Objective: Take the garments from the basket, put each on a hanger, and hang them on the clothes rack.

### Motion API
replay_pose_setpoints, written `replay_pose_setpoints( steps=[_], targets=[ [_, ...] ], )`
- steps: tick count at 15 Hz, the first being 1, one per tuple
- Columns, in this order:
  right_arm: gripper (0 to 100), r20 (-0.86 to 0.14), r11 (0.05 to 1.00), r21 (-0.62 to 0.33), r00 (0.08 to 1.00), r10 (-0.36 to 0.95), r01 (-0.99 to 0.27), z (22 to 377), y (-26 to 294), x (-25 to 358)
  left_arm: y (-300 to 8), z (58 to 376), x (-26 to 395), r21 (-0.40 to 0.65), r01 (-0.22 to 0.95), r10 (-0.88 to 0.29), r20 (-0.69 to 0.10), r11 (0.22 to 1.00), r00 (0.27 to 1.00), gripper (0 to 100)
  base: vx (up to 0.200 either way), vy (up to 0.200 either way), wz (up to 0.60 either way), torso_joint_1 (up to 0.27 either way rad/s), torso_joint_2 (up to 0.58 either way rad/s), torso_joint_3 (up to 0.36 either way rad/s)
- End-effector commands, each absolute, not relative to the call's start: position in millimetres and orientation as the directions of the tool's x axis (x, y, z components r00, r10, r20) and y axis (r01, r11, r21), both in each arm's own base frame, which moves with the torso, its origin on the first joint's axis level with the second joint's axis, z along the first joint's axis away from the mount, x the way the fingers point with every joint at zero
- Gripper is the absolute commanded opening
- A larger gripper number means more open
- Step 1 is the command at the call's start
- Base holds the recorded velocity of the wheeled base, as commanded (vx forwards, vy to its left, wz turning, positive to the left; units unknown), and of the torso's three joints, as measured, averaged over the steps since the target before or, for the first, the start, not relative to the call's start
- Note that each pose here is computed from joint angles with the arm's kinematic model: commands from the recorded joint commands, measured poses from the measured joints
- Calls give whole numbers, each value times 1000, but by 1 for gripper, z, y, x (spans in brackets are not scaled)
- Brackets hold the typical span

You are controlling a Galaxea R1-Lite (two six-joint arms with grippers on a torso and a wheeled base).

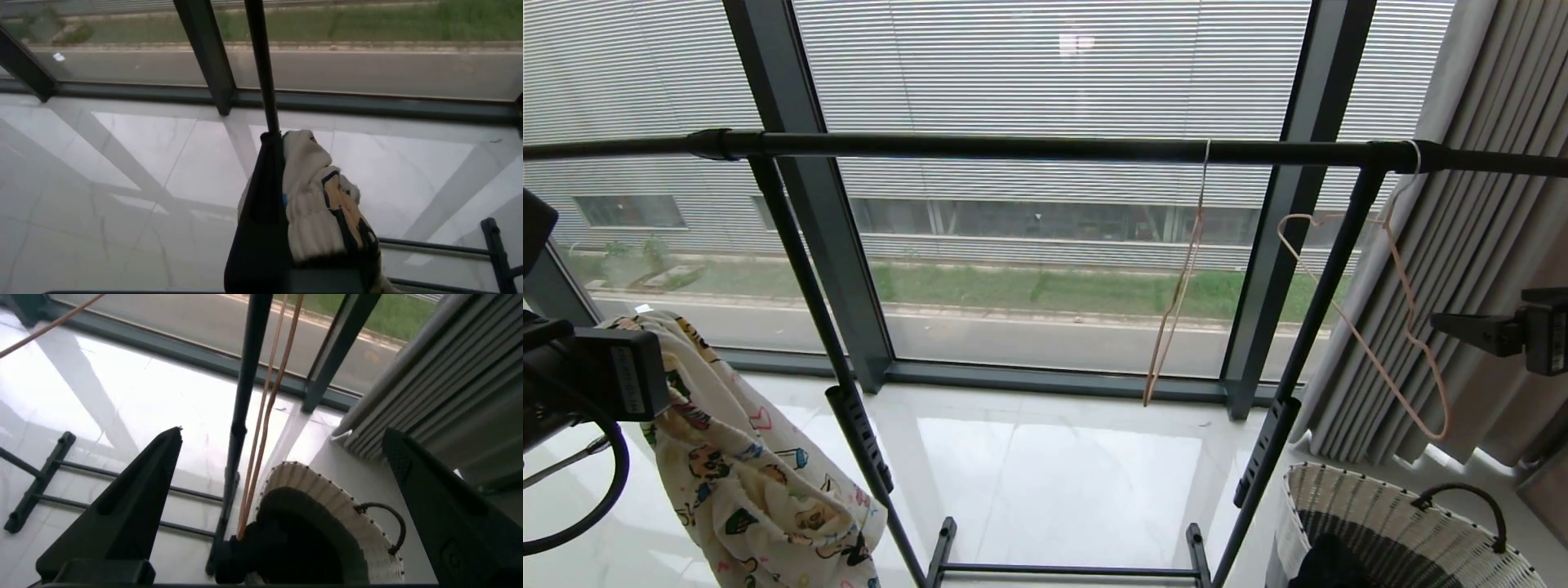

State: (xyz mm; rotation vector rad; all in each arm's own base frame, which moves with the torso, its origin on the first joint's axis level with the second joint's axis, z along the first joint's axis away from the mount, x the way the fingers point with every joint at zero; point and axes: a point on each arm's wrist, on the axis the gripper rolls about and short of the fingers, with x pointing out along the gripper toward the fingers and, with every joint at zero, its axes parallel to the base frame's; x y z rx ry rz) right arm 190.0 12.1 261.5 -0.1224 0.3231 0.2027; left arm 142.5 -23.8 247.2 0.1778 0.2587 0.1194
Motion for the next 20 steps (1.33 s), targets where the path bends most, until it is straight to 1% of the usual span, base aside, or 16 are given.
replay_pose_setpoints(
  steps=[1, 3, 6, 7, 8, 9, 10, 14, 20],
  targets=[
    [100, -355, 975, -67, 918, 175, -212, 256, 12, 199, -24, 248, 142, 189, -95, 140, -241, 977, 961, 0, 0, 0, 0, 0, 0, 0],
    [100, -378, 977, -59, 910, 169, -206, 251, 13, 206, -23, 248, 140, 188, -96, 140, -235, 977, 962, 0, 0, 0, 0, 0, 0, 0],
    [100, -450, 982, -54, 882, 137, -180, 234, 13, 226, -22, 246, 137, 190, -97, 141, -235, 977, 962, 0, 0, 0, 0, 0, 0, 0],
    [100, -477, 988, -26, 870, 124, -155, 228, 14, 235, -22, 244, 136, 193, -95, 141, -240, 976, 960, 0, 0, 0, 0, 0, 0, 0],
    [100, -481, 990, -3, 868, 121, -140, 227, 16, 242, -22, 244, 135, 195, -95, 141, -240, 976, 960, 0, 0, 0, 0, 0, 0, 0],
    [100, -492, 994, 5, 865, 101, -113, 221, 16, 250, -22, 242, 134, 196, -94, 142, -243, 976, 960, 0, 0, 0, 0, 0, 0, 0],
    [100, -499, 996, -8, 863, 70, -85, 217, 16, 257, -22, 242, 134, 196, -94, 142, -245, 976, 959, 0, 0, 0, 0, 0, 0, 0],
    [100, -484, 996, -13, 872, 71, -88, 210, 19, 272, -22, 239, 134, 200, -92, 142, -254, 976, 957, 0, 0, 0, 0, 0, 0, 0],
    [100, -485, 996, -14, 871, 74, -92, 207, 20, 280, -22, 238, 135, 200, -92, 142, -258, 976, 955, 0, 0, 0, 0, 0, 0, 0]
  ],
)
